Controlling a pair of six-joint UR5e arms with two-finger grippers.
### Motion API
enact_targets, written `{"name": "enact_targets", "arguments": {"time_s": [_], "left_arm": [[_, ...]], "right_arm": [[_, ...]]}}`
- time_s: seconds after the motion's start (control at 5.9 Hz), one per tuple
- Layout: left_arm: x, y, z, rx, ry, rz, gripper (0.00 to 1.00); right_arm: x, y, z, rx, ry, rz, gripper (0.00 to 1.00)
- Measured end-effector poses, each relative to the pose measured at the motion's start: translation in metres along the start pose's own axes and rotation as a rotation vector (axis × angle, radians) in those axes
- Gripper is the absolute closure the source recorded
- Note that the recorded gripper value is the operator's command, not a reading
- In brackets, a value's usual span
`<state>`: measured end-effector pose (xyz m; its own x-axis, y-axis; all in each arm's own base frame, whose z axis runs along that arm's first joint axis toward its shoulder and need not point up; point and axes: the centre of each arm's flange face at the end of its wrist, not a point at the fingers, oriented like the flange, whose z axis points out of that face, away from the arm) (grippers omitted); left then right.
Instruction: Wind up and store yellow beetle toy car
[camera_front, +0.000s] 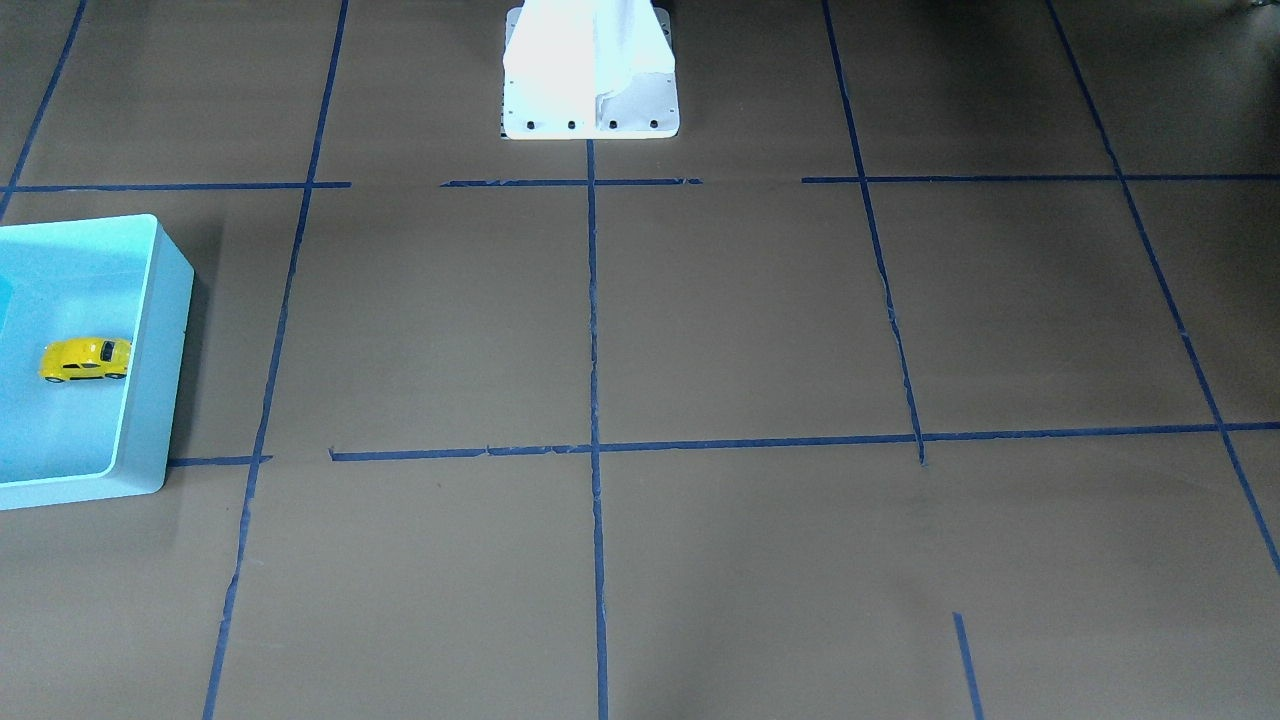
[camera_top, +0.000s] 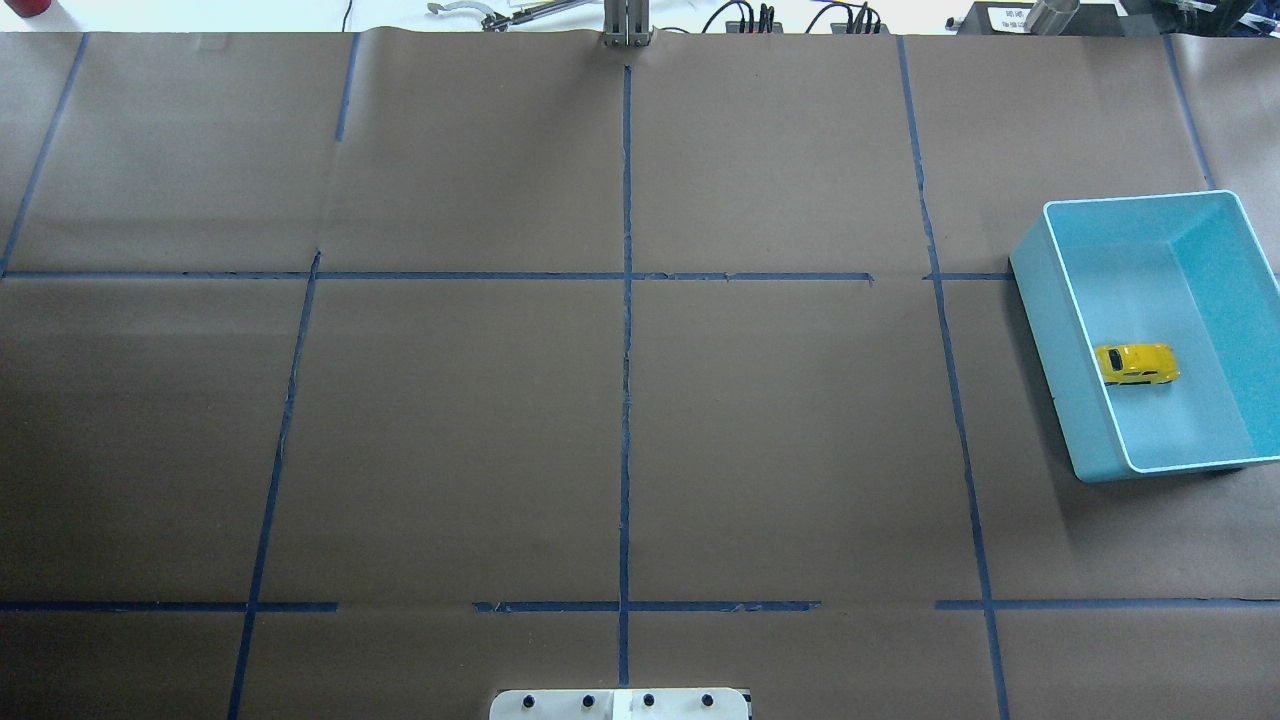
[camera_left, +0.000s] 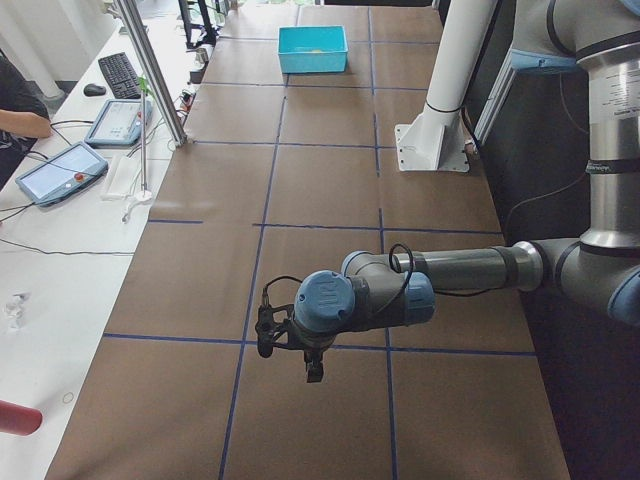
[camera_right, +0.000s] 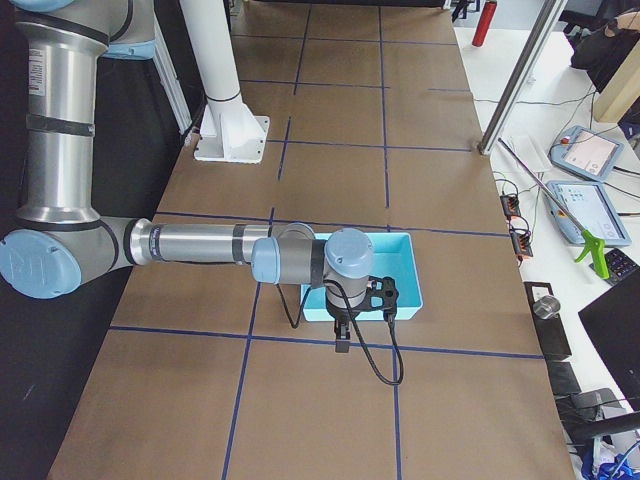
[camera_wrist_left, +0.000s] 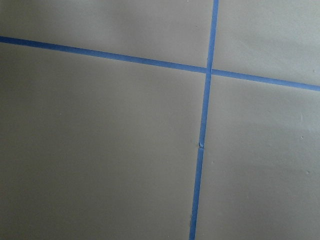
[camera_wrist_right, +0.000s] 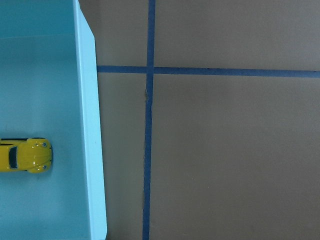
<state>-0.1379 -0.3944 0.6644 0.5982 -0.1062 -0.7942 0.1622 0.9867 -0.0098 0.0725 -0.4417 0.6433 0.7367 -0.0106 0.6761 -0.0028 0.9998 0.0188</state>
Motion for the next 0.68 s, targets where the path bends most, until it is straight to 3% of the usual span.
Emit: {"name": "enact_targets", "arguments": {"time_s": [0.68], "left_arm": [[0.0038, -0.0075, -0.0026, 0.006, 0.000, 0.010, 0.00]], "right_arm": [[-0.0012, -0.0013, -0.0013, 0.002, -0.001, 0.001, 0.00]]}}
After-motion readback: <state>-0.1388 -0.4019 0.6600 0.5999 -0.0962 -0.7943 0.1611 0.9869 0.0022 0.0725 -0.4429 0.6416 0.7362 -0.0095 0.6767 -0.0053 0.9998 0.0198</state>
